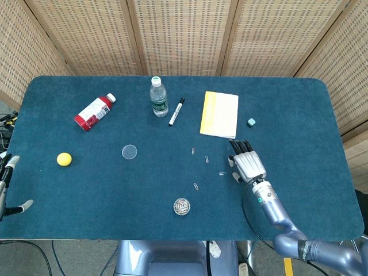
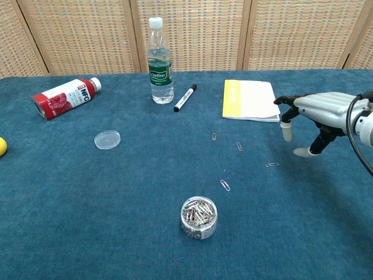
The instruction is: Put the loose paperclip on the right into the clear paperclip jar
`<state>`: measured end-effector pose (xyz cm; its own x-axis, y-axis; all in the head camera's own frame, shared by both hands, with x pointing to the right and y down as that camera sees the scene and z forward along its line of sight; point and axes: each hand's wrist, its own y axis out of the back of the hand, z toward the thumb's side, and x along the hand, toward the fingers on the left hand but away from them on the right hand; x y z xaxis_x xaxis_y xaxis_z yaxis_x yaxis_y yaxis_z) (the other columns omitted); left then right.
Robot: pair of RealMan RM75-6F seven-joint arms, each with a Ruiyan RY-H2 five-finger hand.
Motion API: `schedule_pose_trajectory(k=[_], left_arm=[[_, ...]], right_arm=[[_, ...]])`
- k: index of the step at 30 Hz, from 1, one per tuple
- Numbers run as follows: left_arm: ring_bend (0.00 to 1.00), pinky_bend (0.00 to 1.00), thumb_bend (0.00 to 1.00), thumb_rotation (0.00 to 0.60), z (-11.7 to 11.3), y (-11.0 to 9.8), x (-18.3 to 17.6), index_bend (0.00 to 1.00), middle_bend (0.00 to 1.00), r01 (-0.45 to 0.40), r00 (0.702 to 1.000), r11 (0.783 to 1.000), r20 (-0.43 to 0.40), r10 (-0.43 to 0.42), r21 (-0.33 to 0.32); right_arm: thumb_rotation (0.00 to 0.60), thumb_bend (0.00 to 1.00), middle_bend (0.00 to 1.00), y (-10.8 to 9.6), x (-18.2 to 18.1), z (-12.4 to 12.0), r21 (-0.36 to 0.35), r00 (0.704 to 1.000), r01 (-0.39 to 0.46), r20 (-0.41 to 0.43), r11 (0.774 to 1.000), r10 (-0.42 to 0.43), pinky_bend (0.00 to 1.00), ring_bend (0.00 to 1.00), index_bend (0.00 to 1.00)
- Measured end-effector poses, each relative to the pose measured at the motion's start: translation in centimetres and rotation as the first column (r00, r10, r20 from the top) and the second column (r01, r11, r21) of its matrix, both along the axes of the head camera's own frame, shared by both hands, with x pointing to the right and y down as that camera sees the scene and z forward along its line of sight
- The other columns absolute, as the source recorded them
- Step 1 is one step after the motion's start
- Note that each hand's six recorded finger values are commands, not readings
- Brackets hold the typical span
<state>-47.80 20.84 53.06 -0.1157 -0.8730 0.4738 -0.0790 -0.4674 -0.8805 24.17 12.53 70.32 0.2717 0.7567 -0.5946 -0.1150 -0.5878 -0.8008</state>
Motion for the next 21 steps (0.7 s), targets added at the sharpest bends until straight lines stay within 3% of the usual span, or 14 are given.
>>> schedule_pose_trajectory(k=[13,21], left_arm=[[0.0,0.0,0.01,0.6,0.0,0.1,0.2,0.0,0.0,-0.003,1.0,1.0,-0.008,0.003,0.003],[0.0,0.0,0.01,0.6,0.2,0.0,0.1,0.0,0.0,0.0,1.0,1.0,-0.006,0.0,-0.002]], right_arm=[[0.6,0.3,0.0,1.4,-1.5,1.6,-0.031,0.999,0.03,-0.01,0.999,-0.03,0.0,0.0,0.52],[0.6,0.3,0.0,1.2,-3.4,2.4,-0.03,0.997,0.068,-0.037,0.997,-0.069,0.0,0.0,0.54]])
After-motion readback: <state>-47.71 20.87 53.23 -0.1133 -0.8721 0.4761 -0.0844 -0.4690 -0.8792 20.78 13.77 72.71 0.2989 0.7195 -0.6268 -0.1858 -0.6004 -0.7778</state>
